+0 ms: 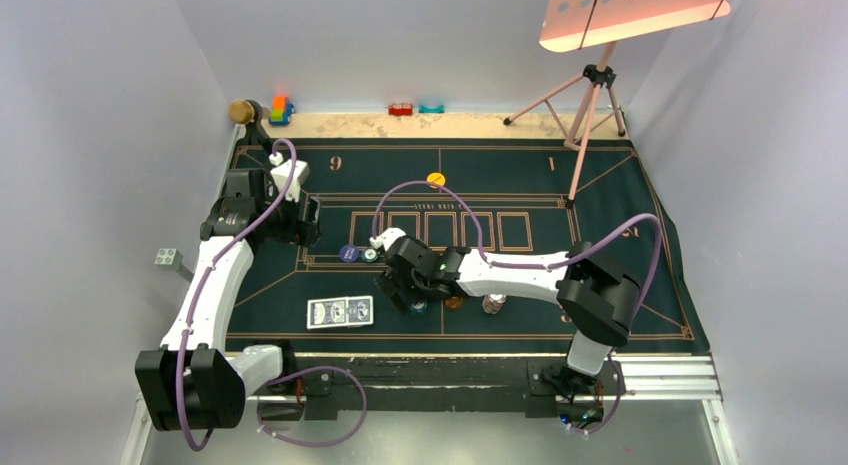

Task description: Distribute texas hold em gaming equipment

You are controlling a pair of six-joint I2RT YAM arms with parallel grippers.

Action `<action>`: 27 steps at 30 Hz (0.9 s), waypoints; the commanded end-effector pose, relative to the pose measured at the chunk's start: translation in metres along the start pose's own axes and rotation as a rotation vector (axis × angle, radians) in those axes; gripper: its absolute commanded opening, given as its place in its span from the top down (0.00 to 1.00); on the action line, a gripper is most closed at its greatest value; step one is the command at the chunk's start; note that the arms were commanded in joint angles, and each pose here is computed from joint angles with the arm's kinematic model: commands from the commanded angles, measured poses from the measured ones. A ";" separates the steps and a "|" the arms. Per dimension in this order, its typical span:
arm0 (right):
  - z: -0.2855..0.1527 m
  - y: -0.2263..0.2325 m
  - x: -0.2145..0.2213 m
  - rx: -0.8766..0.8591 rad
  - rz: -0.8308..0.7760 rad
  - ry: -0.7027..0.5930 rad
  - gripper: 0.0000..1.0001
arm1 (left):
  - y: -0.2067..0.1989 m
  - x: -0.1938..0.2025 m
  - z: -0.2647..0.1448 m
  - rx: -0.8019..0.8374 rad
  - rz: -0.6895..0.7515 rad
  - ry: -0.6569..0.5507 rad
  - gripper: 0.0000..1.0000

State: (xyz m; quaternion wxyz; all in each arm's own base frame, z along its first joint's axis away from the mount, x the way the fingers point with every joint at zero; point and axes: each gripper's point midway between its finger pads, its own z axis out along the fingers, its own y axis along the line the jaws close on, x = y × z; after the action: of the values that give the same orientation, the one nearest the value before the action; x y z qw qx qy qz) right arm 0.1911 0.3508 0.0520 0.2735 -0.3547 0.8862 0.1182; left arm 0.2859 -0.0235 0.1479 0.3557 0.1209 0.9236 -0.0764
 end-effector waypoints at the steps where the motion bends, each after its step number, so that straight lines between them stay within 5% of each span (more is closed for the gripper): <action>1: -0.009 0.001 -0.010 -0.006 0.040 -0.051 0.10 | 0.002 -0.008 0.001 0.001 -0.002 -0.032 0.00; 12: -0.001 0.002 0.018 -0.012 0.034 0.000 0.25 | 0.002 -0.008 0.001 -0.003 0.000 -0.031 0.00; 27: -0.016 0.000 0.003 -0.011 0.038 -0.052 0.54 | 0.003 -0.008 0.001 -0.006 0.001 -0.031 0.00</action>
State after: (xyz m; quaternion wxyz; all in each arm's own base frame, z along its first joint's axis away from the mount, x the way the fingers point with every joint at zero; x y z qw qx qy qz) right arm 0.1784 0.3354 0.0393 0.2645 -0.3445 0.8930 0.1179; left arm 0.2859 -0.0234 0.1479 0.3557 0.1208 0.9236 -0.0760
